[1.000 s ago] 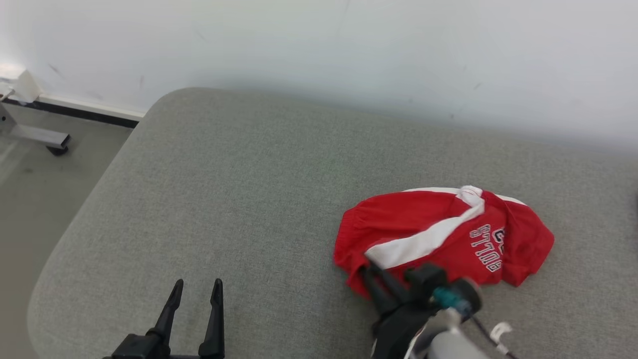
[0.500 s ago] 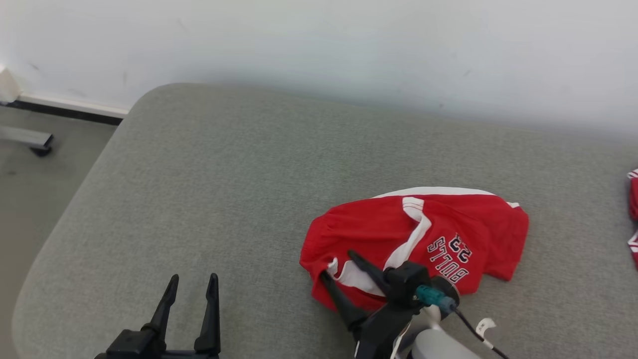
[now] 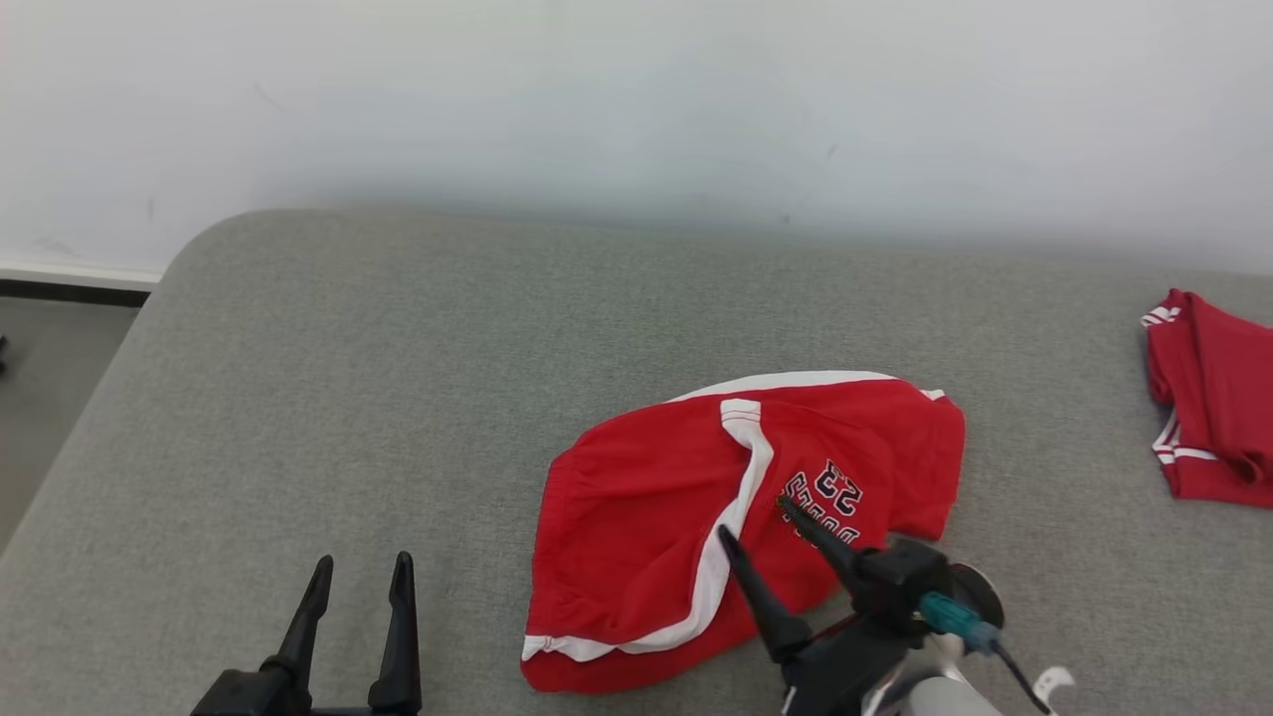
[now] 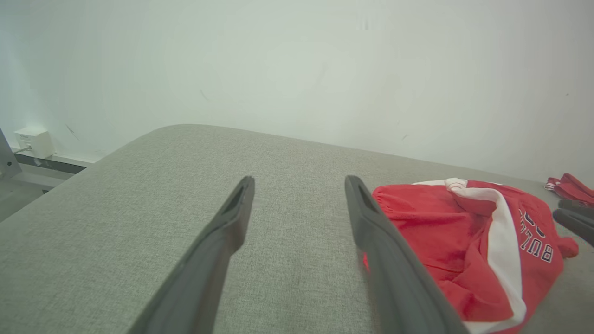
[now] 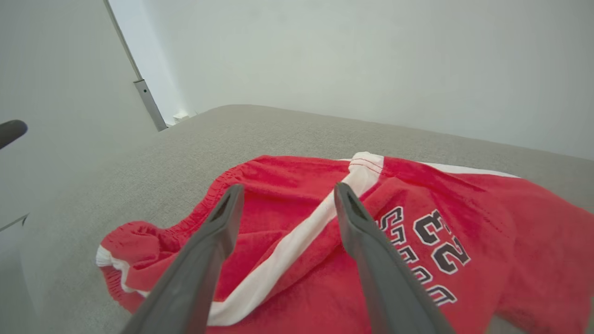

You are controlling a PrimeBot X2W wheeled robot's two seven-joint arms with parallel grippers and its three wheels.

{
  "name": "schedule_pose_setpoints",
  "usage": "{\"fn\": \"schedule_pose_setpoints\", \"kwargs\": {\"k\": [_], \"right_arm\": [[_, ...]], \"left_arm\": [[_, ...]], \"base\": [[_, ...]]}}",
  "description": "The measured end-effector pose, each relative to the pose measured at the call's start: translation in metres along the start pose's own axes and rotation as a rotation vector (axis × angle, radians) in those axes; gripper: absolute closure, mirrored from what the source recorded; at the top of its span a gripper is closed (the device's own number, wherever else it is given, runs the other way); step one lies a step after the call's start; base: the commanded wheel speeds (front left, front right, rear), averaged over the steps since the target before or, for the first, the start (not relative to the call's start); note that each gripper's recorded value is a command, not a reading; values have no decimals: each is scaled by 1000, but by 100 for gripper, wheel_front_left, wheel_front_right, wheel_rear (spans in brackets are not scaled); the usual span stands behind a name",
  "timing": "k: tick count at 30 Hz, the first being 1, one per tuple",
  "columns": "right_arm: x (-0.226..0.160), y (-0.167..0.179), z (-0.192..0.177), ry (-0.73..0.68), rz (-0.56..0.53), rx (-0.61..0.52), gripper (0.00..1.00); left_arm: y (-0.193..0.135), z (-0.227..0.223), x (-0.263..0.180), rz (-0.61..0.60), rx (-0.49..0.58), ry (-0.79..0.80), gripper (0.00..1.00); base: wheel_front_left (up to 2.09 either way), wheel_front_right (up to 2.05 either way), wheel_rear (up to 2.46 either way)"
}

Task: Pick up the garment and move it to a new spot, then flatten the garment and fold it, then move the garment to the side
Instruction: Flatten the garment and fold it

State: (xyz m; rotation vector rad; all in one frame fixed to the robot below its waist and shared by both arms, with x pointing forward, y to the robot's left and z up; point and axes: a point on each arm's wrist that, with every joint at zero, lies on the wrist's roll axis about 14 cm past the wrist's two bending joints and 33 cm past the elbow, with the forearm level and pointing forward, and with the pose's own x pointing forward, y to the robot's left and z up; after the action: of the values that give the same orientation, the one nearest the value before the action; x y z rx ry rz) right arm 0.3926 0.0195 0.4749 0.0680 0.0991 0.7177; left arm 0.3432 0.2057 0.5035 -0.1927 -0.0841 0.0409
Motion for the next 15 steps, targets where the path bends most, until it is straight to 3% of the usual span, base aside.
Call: {"fn": "schedule_pose_setpoints", "kwargs": {"k": [8, 15], "right_arm": [[-39, -52, 26, -121, -204, 35, 0], [-111, -105, 42, -207, -447, -1, 0]], "left_arm": [[-4, -3, -2, -11, -3, 6, 0], [-16, -1, 4, -57, 14, -1, 0]], "base": [[0, 0, 0], [0, 0, 0]]}}
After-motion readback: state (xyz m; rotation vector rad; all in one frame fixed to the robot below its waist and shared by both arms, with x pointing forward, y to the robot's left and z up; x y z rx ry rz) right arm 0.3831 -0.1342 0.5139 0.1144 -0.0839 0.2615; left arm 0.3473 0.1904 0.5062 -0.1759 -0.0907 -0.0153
